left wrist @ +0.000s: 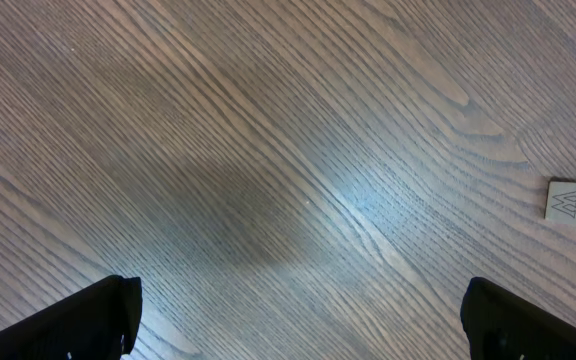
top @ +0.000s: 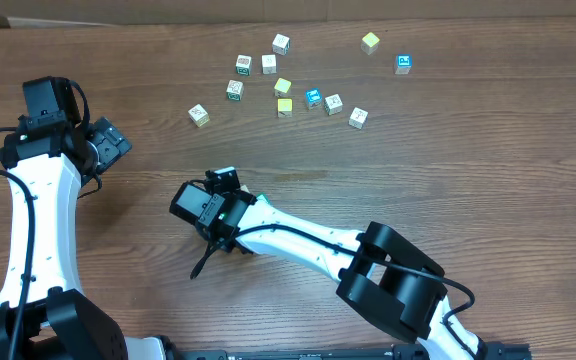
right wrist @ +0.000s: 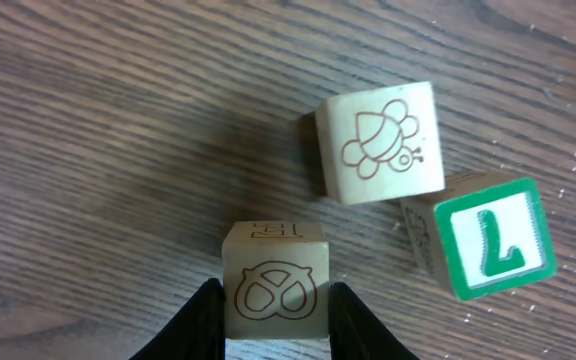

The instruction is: Form a circle

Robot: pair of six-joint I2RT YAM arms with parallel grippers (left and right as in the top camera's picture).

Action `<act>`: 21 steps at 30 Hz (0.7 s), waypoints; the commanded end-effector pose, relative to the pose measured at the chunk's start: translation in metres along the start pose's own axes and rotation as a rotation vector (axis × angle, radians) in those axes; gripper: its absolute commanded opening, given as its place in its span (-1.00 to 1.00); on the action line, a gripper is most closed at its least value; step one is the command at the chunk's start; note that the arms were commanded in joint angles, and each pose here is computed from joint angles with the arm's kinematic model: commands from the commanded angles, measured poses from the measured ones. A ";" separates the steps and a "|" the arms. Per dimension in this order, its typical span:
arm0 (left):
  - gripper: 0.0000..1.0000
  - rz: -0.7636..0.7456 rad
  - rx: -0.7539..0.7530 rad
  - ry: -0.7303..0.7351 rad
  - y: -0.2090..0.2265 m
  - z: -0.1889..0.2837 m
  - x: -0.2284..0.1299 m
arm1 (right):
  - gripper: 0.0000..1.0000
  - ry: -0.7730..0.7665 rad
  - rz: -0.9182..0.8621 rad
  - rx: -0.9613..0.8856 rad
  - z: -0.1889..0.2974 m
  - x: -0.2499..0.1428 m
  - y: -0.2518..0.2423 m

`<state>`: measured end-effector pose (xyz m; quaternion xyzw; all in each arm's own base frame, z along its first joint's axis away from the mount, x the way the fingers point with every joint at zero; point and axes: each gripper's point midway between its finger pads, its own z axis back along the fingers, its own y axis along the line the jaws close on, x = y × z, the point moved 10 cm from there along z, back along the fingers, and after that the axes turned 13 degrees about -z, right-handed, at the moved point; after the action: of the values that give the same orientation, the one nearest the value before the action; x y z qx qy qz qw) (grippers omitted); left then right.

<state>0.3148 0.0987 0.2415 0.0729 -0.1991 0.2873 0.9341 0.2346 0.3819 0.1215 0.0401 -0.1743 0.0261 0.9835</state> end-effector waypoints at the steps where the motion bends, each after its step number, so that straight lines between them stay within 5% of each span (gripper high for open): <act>1: 0.99 0.015 -0.002 -0.023 0.000 0.006 0.003 | -0.40 -0.011 -0.013 -0.012 -0.002 0.004 -0.004; 21: 0.99 0.015 -0.002 -0.023 0.000 0.006 0.003 | -0.38 -0.014 -0.010 -0.010 -0.003 0.004 -0.004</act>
<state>0.3148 0.0987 0.2415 0.0729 -0.1991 0.2873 0.9341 0.2373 0.3804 0.1215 0.0402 -0.1748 0.0228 0.9835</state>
